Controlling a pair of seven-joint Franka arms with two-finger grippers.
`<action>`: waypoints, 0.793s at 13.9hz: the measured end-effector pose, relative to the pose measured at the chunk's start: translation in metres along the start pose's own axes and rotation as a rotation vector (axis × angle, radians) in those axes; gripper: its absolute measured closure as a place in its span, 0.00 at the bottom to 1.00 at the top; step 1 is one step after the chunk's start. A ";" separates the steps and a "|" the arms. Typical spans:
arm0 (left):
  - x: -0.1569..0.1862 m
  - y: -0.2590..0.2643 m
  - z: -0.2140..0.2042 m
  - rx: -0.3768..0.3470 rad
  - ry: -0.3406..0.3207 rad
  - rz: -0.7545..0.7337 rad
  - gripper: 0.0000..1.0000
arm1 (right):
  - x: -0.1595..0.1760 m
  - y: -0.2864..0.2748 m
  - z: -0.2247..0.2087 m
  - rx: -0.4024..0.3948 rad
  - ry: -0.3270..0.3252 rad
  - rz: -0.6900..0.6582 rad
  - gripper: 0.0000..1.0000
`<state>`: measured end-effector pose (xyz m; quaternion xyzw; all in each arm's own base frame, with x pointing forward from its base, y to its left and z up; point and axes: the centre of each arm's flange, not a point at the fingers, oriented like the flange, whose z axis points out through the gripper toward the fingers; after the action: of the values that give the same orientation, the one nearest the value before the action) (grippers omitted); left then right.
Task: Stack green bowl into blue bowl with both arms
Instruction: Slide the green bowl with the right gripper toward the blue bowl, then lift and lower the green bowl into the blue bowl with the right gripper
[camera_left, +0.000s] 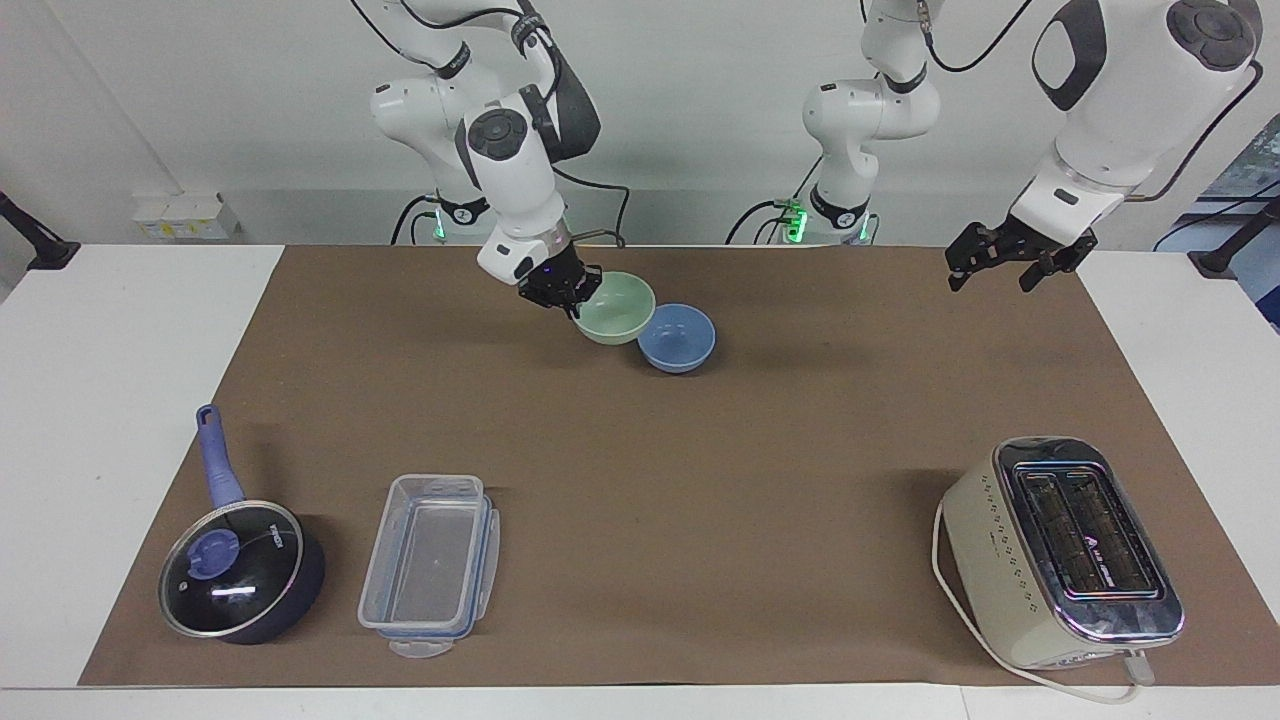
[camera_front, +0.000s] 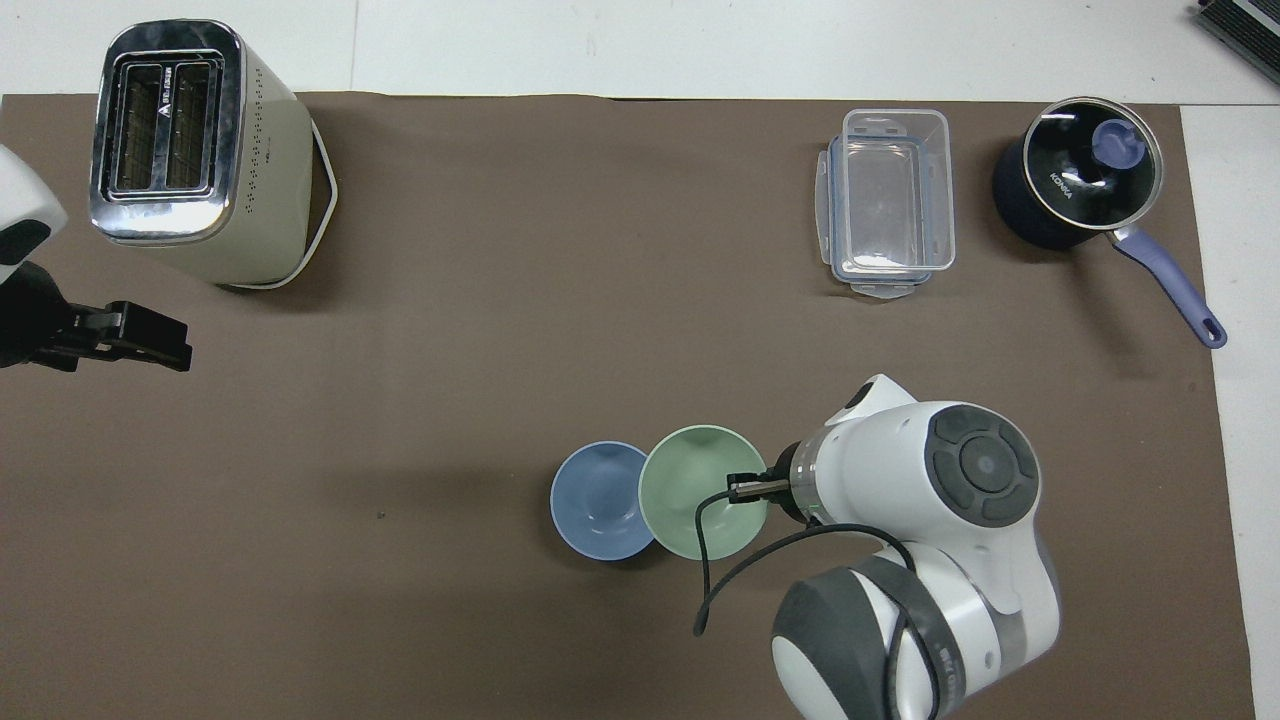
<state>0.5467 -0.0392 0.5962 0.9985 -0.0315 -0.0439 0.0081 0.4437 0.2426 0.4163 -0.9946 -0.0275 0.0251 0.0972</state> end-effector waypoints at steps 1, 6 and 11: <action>0.000 0.000 0.000 0.000 0.000 0.000 0.00 | -0.002 -0.011 0.001 0.008 0.001 0.005 0.95; 0.000 0.000 0.000 0.000 0.000 0.000 0.00 | -0.002 -0.055 0.041 0.027 0.035 0.021 0.95; 0.000 0.000 0.000 0.000 0.000 0.000 0.00 | 0.009 -0.058 0.052 0.032 0.038 0.034 0.95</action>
<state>0.5467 -0.0392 0.5962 0.9985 -0.0315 -0.0439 0.0081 0.4471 0.3096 0.3758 -0.9935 -0.0083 0.0082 0.1130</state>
